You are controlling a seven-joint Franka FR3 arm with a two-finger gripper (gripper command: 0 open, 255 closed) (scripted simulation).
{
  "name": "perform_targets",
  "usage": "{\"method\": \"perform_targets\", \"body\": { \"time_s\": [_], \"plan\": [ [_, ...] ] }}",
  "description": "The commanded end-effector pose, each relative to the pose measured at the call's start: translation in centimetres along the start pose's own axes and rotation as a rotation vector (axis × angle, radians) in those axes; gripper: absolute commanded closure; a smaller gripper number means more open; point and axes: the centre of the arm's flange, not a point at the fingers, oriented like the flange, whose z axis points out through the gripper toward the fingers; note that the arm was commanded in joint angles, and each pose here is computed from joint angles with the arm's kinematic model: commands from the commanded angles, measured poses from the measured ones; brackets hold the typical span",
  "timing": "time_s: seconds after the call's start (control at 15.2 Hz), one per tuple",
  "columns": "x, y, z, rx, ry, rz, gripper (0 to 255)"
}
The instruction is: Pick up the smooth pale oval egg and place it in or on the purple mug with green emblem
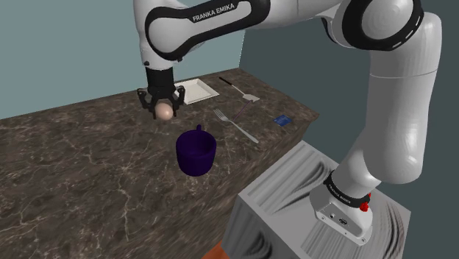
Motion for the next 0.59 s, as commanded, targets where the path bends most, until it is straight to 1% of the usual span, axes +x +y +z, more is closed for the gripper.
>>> {"method": "perform_targets", "body": {
  "time_s": [0.0,0.53],
  "plan": [
    [-0.3,-0.1,-1.1,0.000,0.000,0.000,255],
    [-0.7,-0.1,-5.3,0.000,0.000,0.000,255]
  ]
}}
